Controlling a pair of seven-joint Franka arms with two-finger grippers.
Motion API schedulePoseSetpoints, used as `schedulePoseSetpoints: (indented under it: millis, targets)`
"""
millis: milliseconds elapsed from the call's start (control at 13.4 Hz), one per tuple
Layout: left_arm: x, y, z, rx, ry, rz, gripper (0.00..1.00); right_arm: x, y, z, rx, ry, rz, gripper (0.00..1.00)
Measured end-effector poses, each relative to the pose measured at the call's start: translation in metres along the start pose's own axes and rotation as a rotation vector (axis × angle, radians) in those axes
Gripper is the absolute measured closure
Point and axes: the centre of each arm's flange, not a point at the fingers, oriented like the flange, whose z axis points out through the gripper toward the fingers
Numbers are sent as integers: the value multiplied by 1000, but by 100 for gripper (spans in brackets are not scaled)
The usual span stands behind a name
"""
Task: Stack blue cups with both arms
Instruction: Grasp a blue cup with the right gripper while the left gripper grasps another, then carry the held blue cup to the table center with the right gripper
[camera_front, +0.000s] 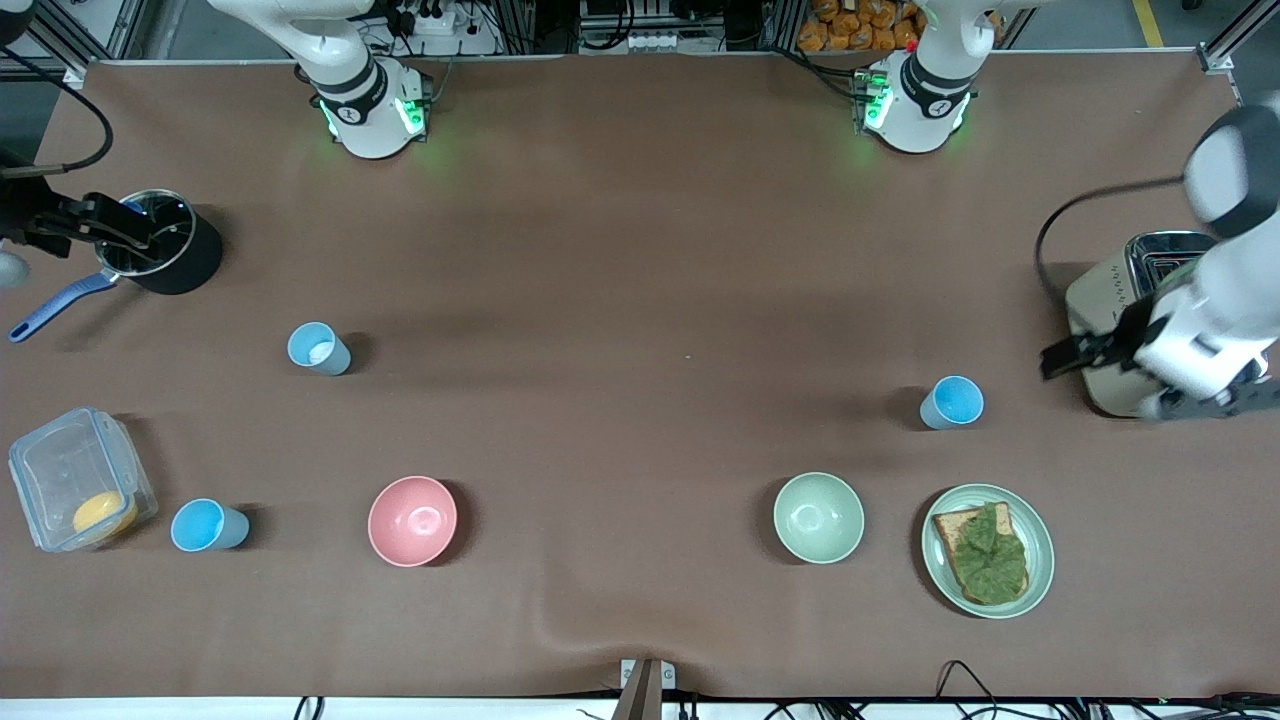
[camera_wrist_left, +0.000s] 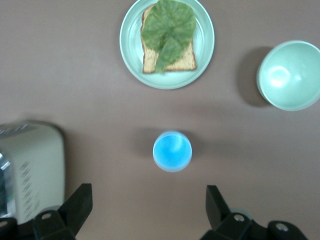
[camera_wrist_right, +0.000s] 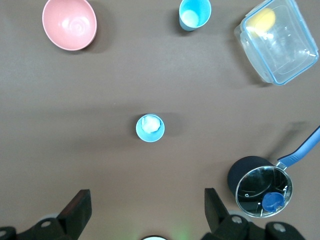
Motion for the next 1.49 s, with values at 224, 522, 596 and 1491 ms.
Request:
schedulePoseSetpoints:
  millis: [224, 522, 596, 1491]
  targets:
    - [-15, 0, 62, 0, -19, 4, 0, 23, -52, 46, -16, -107, -87, 0]
    - [-28, 9, 116, -3, -40, 21, 0, 45, -91, 99, -34, -188, -144, 0]
    - [-30, 10, 132, -5, -38, 24, 0, 48, -97, 115, -37, -190, -149, 0]
    - [-46, 5, 225, -10, -31, 38, 21, 41, -69, 322, -29, -191, -108, 0]
